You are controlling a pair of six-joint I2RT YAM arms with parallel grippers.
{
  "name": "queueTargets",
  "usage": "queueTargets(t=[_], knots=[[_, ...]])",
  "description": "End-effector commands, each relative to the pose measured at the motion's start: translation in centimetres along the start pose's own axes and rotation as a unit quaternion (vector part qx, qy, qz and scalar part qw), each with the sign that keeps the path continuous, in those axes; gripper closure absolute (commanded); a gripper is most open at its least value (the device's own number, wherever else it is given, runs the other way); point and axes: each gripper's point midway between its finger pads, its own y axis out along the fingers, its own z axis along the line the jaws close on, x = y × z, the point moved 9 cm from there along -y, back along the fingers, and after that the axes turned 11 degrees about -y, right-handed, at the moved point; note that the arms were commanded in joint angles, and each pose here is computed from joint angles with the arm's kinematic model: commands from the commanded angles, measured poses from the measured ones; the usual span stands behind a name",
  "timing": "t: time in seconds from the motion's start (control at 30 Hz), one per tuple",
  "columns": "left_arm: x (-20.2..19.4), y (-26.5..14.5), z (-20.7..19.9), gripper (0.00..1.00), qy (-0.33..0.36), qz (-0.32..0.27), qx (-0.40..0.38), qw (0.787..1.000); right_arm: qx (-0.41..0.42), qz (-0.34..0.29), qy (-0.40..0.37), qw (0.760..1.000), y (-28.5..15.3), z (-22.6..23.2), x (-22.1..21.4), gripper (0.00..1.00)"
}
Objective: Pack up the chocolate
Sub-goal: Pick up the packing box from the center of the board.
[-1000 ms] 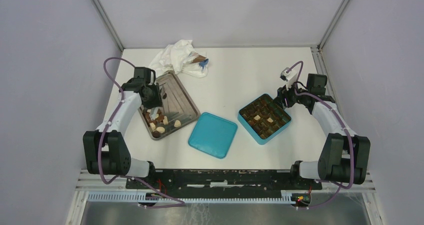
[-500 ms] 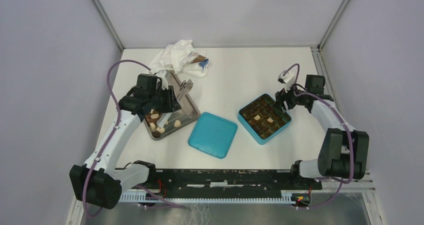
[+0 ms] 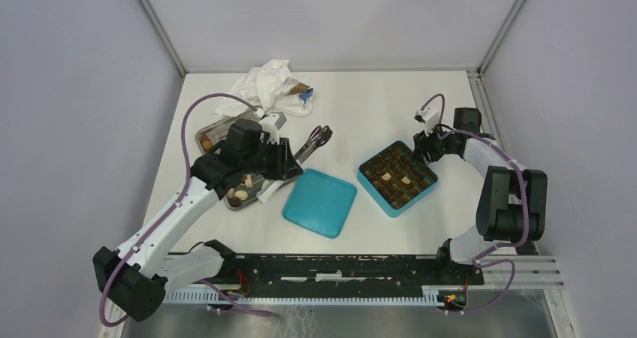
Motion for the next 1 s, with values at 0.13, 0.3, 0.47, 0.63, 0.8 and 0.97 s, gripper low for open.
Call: queueTargets(t=[0.13,0.3,0.47,0.63,0.8,0.97], knots=[[0.2,0.8,-3.4,0.96,0.004,-0.020,-0.070,0.997,-0.002,0.001,-0.011,1.000,1.5,-0.8,1.4,0.58],[-1.1,2.1,-5.2,0.96,0.020,-0.003,-0.091,0.996,-0.007,-0.004,-0.018,1.000,1.3,-0.6,1.5,0.78],[-2.4,3.3,-6.6,0.96,0.039,0.002,-0.109,0.993,-0.024,-0.028,-0.025,0.999,0.5,-0.2,2.1,1.00],[-3.4,4.0,-7.5,0.97,0.062,0.000,-0.119,0.991,-0.063,-0.069,-0.049,0.994,-1.2,0.2,3.5,1.00],[-4.0,4.0,-8.2,0.97,0.083,-0.012,-0.136,0.987,-0.132,-0.120,-0.106,0.978,-4.3,0.9,5.4,1.00],[-4.2,3.8,-8.9,0.97,0.102,-0.021,-0.147,0.984,-0.187,-0.165,-0.156,0.956,-6.8,2.1,6.6,1.00]])
